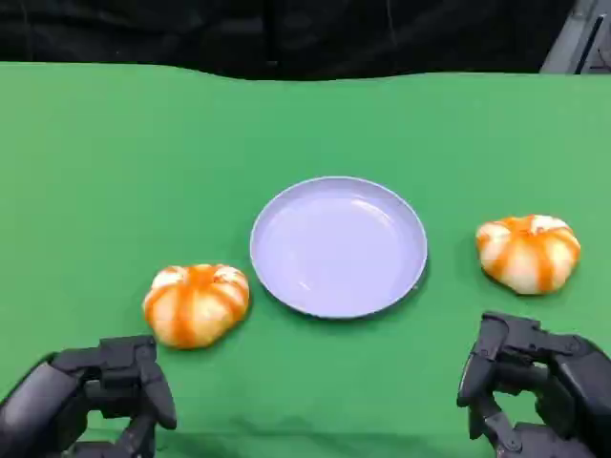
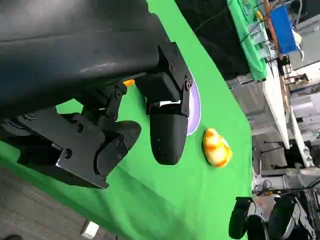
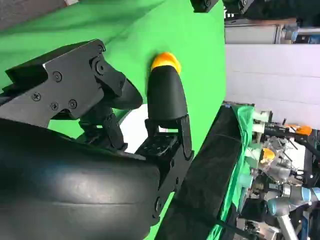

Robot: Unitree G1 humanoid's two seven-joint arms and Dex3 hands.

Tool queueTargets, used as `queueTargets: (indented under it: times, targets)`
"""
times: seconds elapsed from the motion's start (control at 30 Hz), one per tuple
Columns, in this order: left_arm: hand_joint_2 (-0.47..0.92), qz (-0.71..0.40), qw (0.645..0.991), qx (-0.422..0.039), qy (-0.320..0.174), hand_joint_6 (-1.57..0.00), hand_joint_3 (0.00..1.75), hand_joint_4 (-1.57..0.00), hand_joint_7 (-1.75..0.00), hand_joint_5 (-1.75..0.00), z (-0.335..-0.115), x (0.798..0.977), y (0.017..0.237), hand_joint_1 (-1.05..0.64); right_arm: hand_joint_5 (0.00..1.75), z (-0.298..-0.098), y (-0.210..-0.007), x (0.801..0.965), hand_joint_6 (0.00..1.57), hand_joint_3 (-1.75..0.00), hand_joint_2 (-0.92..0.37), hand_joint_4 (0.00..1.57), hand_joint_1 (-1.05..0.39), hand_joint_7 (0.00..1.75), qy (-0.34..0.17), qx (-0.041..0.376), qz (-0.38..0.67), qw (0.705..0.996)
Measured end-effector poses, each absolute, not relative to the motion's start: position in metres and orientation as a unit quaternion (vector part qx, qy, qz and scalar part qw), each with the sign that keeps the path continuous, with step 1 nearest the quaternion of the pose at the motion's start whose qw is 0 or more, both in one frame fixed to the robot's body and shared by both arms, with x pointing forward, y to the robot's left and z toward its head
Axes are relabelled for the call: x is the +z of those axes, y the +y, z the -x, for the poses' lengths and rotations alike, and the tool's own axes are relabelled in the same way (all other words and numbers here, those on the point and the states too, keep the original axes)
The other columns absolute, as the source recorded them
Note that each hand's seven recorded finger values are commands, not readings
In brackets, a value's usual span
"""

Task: Grasp the bread from the table and place it into the plate.

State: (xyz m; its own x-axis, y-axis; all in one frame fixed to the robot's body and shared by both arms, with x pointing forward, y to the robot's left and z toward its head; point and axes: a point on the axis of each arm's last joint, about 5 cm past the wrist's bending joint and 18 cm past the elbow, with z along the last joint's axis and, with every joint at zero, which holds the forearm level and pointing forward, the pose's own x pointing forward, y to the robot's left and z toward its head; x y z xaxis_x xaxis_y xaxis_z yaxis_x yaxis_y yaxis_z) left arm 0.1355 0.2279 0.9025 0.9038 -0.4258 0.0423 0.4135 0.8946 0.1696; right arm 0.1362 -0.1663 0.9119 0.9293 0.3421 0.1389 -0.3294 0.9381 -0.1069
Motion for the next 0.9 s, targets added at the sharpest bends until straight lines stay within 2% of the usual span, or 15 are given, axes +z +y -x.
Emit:
queueTargets:
  times: [0.6, 0.63, 0.67, 0.7, 0.73, 0.77, 0.83, 0.87, 0.9]
  targets:
    - [0.62, -0.079, 0.972, -0.216, -0.040, -0.76, 1.10, -0.72, -1.40, -1.71, -0.1347, 0.9031, 0.2281, 0.07, 1.75, -0.1360, -0.1662, 0.9126, 0.72, -1.10, -0.63, 0.78, 0.03, 1.53, -0.080, 0.171, 0.040, 0.981]
    - [0.70, -0.079, 0.972, -0.216, -0.040, -0.67, 0.84, -0.65, -1.06, -1.32, -0.1347, 0.9032, 0.2280, -0.01, 1.75, -0.1359, -0.1662, 0.9126, 0.72, -1.10, -0.64, 0.78, 0.03, 1.53, -0.080, 0.171, 0.040, 0.981]
    - [0.83, -0.083, 0.972, -0.217, -0.043, -0.71, 0.53, -0.67, -0.65, -0.94, -0.1347, 0.9033, 0.2280, -0.07, 1.75, -0.1359, -0.1663, 0.9127, 0.72, -1.10, -0.64, 0.78, 0.03, 1.53, -0.080, 0.171, 0.041, 0.981]
    - [0.87, -0.090, 0.970, -0.218, -0.052, -0.73, 0.42, -0.68, -0.50, -0.81, -0.1349, 0.9034, 0.2279, -0.09, 1.75, -0.1358, -0.1664, 0.9130, 0.72, -1.09, -0.64, 0.78, 0.03, 1.53, -0.080, 0.172, 0.041, 0.981]
    - [0.90, -0.099, 0.969, -0.219, -0.062, -0.75, 0.36, -0.69, -0.41, -0.74, -0.1354, 0.9039, 0.2277, -0.10, 1.75, -0.1357, -0.1665, 0.9135, 0.71, -1.09, -0.64, 0.78, 0.03, 1.53, -0.080, 0.172, 0.042, 0.981]
    - [0.91, -0.105, 0.967, -0.220, -0.071, -0.72, 0.30, -0.63, -0.27, -0.56, -0.1361, 0.9041, 0.2276, -0.16, 1.75, -0.1357, -0.1666, 0.9140, 0.71, -1.09, -0.64, 0.78, 0.03, 1.53, -0.080, 0.173, 0.042, 0.981]
    - [0.92, -0.123, 0.964, -0.220, -0.082, -0.72, 0.27, -0.62, -0.15, -0.41, -0.1377, 0.9048, 0.2267, -0.18, 1.75, -0.1357, -0.1670, 0.9145, 0.71, -1.08, -0.65, 0.78, 0.03, 1.54, -0.079, 0.174, 0.044, 0.981]
    - [0.92, -0.130, 0.963, -0.219, -0.085, -0.68, 0.26, -0.55, -0.11, -0.33, -0.1379, 0.9049, 0.2265, -0.29, 1.75, -0.1357, -0.1672, 0.9145, 0.71, -1.08, -0.65, 0.77, 0.03, 1.54, -0.078, 0.175, 0.044, 0.980]
    - [0.92, -0.137, 0.963, -0.218, -0.085, -0.60, 0.24, -0.41, -0.08, -0.23, -0.1379, 0.9047, 0.2264, -0.52, 1.75, -0.1357, -0.1673, 0.9145, 0.71, -1.08, -0.65, 0.77, 0.04, 1.54, -0.078, 0.175, 0.045, 0.980]
